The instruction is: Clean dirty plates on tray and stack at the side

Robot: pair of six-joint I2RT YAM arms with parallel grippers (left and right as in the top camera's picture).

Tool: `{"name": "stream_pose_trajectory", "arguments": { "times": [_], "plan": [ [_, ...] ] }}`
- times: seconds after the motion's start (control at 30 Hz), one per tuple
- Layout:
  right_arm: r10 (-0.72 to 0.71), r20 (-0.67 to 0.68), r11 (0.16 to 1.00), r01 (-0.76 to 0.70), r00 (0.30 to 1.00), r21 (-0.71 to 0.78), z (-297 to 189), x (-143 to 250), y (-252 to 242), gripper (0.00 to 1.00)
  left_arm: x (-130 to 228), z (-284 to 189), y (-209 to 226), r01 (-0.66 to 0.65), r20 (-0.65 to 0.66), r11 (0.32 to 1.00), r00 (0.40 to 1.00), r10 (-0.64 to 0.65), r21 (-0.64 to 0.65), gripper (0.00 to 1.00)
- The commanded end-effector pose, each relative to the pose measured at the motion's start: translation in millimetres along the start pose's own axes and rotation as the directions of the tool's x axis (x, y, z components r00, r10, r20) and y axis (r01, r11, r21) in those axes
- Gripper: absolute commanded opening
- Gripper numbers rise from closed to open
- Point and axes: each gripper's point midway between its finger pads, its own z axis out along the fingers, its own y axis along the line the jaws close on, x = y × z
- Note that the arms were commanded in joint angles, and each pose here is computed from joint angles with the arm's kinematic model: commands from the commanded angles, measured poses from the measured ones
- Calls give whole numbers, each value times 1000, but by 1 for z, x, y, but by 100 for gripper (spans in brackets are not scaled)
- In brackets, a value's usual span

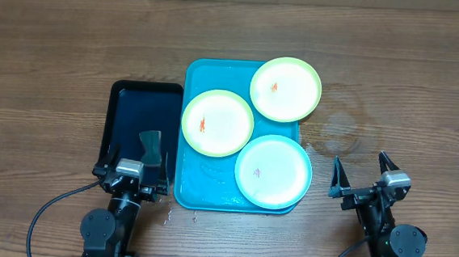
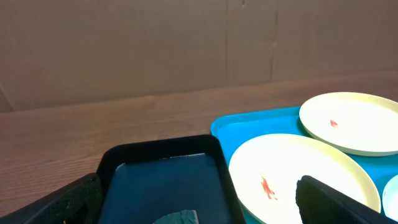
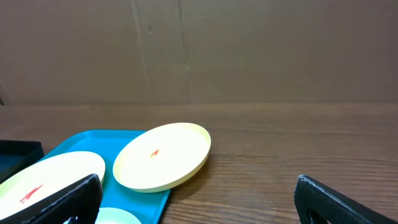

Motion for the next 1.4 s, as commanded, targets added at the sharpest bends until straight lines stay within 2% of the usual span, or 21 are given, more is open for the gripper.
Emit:
{"name": "stream_pose_trajectory", "arguments": {
  "times": [0.0, 0.17, 0.3, 0.67, 0.93, 1.07, 1.37],
  "plan": [
    [5, -4, 1000, -5, 1000, 13, 1, 3, -3, 100, 0, 0, -1, -21, 5, 1000, 1000, 21, 3, 100],
    [5, -4, 1000, -5, 1000, 13, 1, 3, -3, 100, 0, 0, -2, -16, 6, 1000, 1000, 16, 9, 100],
    [5, -4, 1000, -5, 1000, 13, 1, 3, -3, 100, 0, 0, -3, 36, 6, 999, 999, -36, 14, 100],
    [5, -4, 1000, -5, 1000, 13, 1, 3, -3, 100, -2, 0, -3, 35, 14, 999, 999, -35, 16, 100],
    [5, -4, 1000, -5, 1000, 13, 1, 3, -3, 100, -12, -3, -22, 57, 30, 990, 998, -61, 128, 100],
    [5, -4, 1000, -5, 1000, 13, 1, 3, -3, 100, -47, -13, -21, 114, 70, 985, 990, -124, 130, 100],
    [5, -4, 1000, -5, 1000, 13, 1, 3, -3, 100, -151, -42, -14, 104, 111, 990, 987, -115, 99, 100]
  ]
}}
